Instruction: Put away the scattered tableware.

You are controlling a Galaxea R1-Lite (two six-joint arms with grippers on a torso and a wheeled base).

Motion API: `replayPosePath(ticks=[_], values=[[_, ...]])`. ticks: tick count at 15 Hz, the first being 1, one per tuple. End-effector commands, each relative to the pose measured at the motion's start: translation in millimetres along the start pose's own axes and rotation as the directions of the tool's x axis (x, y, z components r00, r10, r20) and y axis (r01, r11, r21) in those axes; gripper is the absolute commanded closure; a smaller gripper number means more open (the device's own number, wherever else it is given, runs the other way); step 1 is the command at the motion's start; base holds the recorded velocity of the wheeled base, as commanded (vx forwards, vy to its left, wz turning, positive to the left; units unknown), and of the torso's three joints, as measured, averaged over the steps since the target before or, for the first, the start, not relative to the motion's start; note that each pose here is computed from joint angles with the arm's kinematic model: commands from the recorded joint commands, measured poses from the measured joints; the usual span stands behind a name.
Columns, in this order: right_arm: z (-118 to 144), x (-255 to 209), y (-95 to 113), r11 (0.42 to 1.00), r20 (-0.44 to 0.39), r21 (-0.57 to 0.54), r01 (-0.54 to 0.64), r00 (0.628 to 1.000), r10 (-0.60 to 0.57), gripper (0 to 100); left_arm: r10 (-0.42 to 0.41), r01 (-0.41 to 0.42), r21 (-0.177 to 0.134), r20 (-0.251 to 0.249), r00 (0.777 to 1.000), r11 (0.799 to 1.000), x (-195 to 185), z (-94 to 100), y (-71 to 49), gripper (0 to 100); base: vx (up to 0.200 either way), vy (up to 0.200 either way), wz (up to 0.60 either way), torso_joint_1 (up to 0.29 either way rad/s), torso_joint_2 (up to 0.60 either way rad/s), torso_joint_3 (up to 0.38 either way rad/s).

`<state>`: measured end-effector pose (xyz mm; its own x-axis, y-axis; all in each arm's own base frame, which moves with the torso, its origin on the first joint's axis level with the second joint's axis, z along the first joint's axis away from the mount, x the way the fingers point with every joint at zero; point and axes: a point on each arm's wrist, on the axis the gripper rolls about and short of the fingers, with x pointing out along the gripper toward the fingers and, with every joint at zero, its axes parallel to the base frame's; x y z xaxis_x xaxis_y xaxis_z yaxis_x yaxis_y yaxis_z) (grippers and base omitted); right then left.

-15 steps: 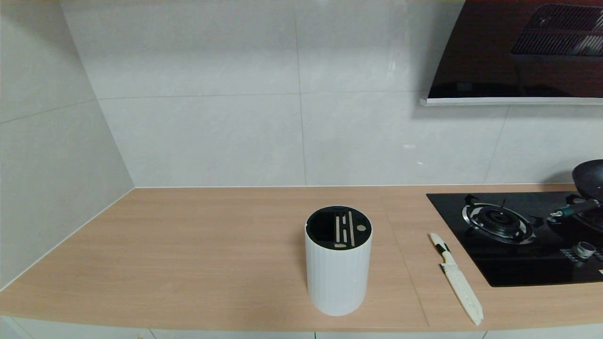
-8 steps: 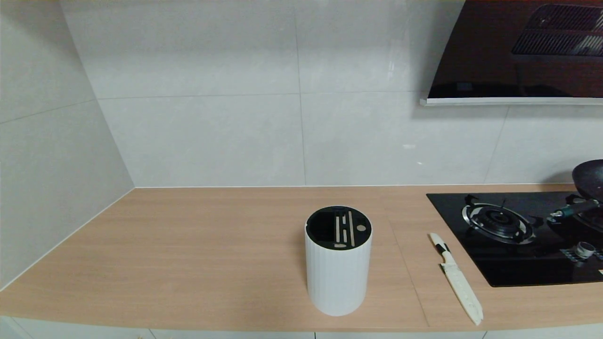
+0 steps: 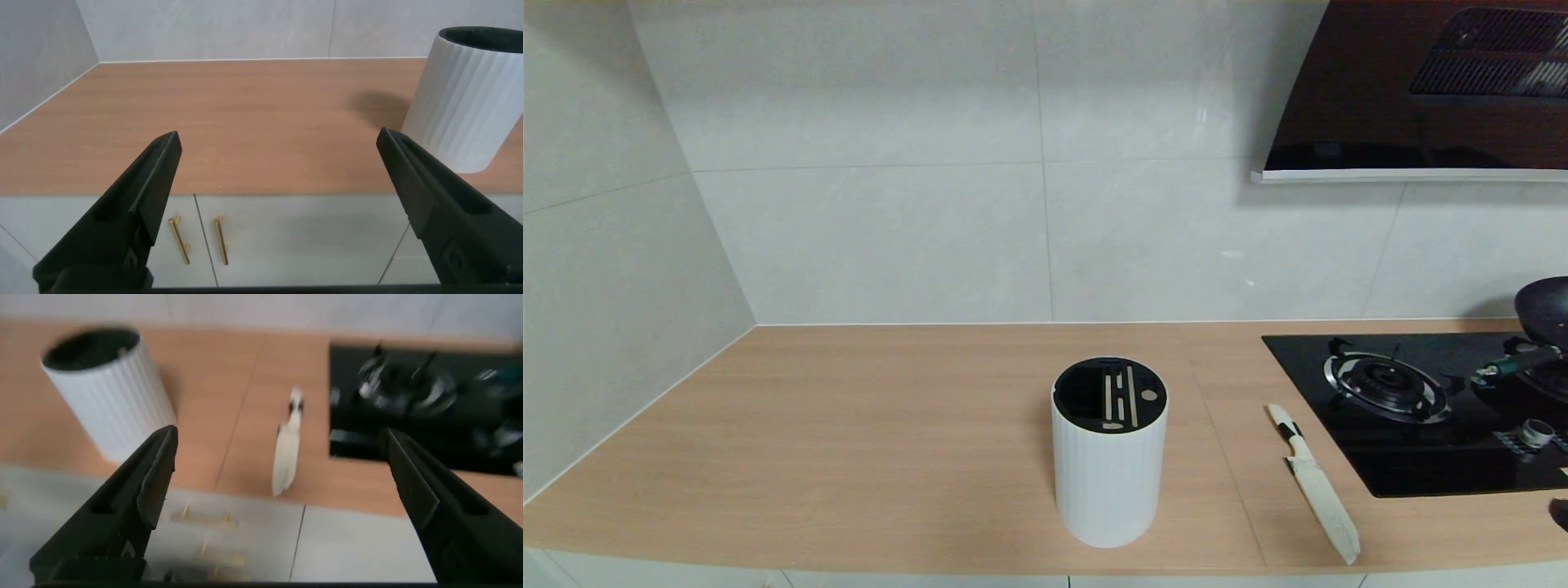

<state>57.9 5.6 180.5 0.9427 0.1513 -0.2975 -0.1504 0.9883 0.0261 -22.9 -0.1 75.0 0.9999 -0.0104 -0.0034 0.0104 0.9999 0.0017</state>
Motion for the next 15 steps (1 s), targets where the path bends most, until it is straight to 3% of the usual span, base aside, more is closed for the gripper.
replayPosePath(ticks=[1,7,12,15], values=[[20,88,-4,1.0,-0.246,0.017,-0.024,0.969,0.027,0,0.0,0.0,0.0,-0.001,1.0,1.0,0,0.0,0.0,0,0.0,0.0,0.0,0.0,0.0,0.0],[2,191,-5,0.999,-0.42,0.025,-0.042,0.906,0.049,0,0.0,0.0,0.0,-0.001,1.0,1.0,0,0.0,0.0,0,0.0,0.0,0.0,0.0,0.0,0.0],[-56,267,-8,1.0,-0.51,0.0,0.001,0.86,-0.001,0,0.0,0.0,0.0,-0.001,1.0,1.0,0,0.0,0.0,0,0.0,0.0,0.0,0.0,0.0,0.0],[-88,301,-12,0.999,-0.493,-0.028,0.047,0.868,-0.054,0,0.001,-0.001,0.0,-0.001,1.0,1.0,0,0.0,0.0,0,0.0,0.0,0.0,0.0,0.0,0.0]])
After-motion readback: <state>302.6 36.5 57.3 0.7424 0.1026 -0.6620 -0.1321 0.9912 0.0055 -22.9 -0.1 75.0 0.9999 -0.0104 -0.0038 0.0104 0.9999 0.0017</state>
